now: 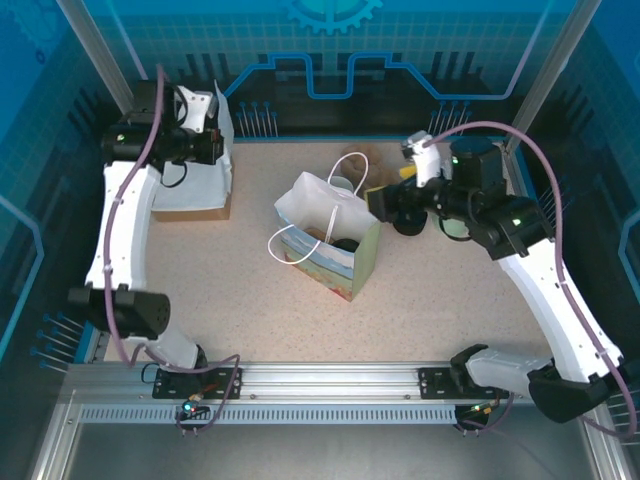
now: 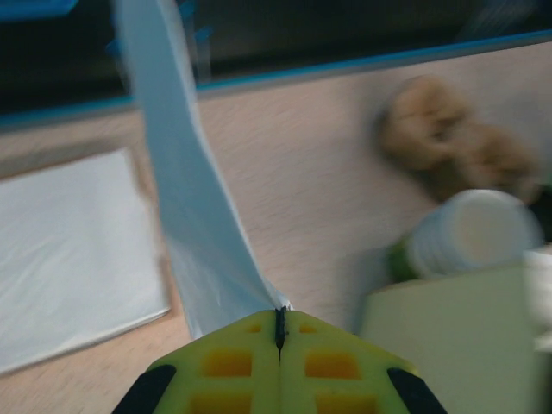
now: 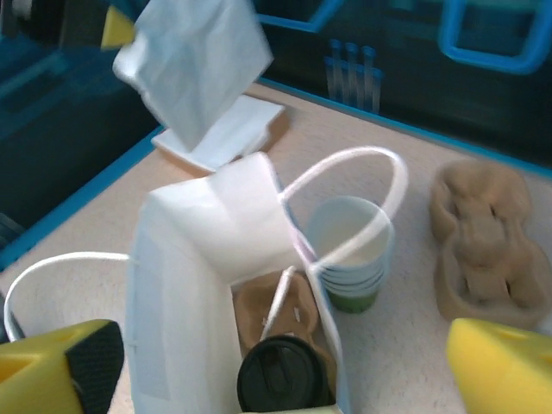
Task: Pack the takeout coffee
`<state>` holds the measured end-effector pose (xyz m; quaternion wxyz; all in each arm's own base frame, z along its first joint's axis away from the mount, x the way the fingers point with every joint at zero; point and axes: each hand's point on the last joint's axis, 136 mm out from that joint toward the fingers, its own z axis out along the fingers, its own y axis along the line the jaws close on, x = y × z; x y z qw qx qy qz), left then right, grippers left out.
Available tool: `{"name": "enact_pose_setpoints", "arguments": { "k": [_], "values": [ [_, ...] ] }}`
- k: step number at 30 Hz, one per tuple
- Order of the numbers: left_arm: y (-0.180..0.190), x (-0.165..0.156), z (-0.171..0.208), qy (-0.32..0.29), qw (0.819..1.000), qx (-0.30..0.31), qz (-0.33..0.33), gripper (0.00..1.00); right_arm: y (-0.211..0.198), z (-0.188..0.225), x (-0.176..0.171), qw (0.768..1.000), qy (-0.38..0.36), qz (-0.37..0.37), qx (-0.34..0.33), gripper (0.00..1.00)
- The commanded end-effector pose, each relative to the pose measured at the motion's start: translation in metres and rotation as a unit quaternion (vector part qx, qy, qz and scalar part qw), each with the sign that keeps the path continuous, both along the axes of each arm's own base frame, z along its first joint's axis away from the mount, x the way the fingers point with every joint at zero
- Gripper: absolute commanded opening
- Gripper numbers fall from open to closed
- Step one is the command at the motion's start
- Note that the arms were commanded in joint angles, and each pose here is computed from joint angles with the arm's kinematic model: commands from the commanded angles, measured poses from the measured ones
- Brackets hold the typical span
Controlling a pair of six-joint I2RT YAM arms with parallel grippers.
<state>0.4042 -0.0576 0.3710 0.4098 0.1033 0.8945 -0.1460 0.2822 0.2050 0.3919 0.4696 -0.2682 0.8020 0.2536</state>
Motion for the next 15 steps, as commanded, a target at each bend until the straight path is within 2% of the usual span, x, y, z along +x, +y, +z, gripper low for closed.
{"name": "enact_pose_setpoints", "arguments": {
  "k": [1, 5, 9, 15],
  "values": [
    [-0.062, -0.046, 0.063, -0.085, 0.979, -0.086, -0.164, 0.00, 0.046, 0.043, -0.015, 0.984, -0.131, 0.121, -0.018, 1.00],
    [-0.099, -0.104, 0.113, -0.161, 0.937, -0.130, -0.282, 0.00, 0.084, 0.067, -0.024, 0.955, -0.209, 0.209, -0.037, 1.00],
    [-0.121, -0.153, 0.137, -0.215, 0.893, -0.143, -0.369, 0.00, 0.112, 0.080, -0.030, 0.926, -0.252, 0.280, -0.040, 1.00],
    [-0.134, -0.185, 0.151, -0.241, 0.863, -0.155, -0.417, 0.00, 0.147, 0.091, -0.043, 0.905, -0.243, 0.349, 0.005, 1.00]
  ]
}}
